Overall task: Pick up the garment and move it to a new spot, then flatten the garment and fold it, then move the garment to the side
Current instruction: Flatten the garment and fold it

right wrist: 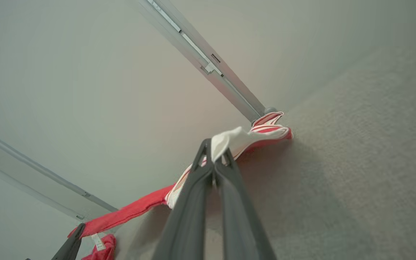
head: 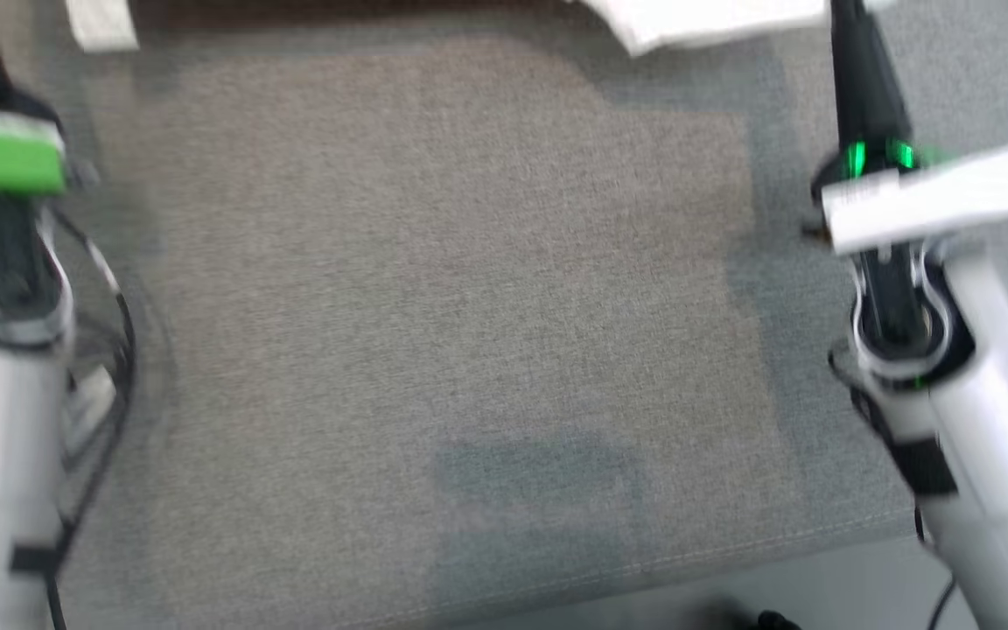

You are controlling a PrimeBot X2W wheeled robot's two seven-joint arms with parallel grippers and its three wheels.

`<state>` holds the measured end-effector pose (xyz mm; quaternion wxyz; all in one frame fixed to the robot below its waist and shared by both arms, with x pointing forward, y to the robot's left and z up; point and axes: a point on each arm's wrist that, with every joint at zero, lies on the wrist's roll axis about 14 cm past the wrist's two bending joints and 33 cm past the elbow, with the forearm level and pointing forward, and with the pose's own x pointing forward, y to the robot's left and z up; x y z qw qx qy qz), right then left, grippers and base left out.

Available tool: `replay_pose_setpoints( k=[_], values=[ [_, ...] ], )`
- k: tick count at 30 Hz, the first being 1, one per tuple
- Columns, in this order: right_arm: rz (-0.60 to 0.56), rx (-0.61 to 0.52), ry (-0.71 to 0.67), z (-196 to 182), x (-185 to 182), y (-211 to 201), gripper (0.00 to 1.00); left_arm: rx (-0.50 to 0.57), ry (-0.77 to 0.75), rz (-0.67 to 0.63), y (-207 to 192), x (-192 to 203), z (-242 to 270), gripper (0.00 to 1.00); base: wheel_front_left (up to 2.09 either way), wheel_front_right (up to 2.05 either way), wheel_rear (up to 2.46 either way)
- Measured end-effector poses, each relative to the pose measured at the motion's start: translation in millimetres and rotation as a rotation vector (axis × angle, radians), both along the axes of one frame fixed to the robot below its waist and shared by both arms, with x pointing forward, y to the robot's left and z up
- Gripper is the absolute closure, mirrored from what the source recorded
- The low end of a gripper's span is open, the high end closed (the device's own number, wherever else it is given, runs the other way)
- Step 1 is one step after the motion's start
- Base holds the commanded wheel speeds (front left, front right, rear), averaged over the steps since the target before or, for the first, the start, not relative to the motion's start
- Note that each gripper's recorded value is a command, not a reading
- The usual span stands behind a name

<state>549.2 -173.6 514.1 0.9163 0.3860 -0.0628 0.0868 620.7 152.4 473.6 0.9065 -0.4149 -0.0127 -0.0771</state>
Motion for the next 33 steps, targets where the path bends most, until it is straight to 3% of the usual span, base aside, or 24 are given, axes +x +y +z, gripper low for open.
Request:
replay_pose_setpoints(
  k=[4, 9, 17, 33],
  values=[
    [-0.021, 0.044, 0.065, -16, -43, -4, 1.0, 0.001, 0.072, 0.032, 13, -56, -20, 1.0, 0.0, 0.0, 0.0],
    [-0.061, 0.058, 0.149, -36, -93, -10, 1.0, -0.073, 0.124, 0.151, 36, -115, -27, 1.0, 0.0, 0.0, 0.0],
    [-0.128, 0.106, 0.188, -41, -144, -9, 1.0, -0.078, 0.166, 0.245, 41, -192, -30, 1.0, 0.0, 0.0, 0.0],
    [-0.096, 0.159, 0.233, -45, -196, 13, 1.0, -0.092, 0.202, 0.283, 48, -263, -30, 1.0, 0.0, 0.0, 0.0]
  ],
)
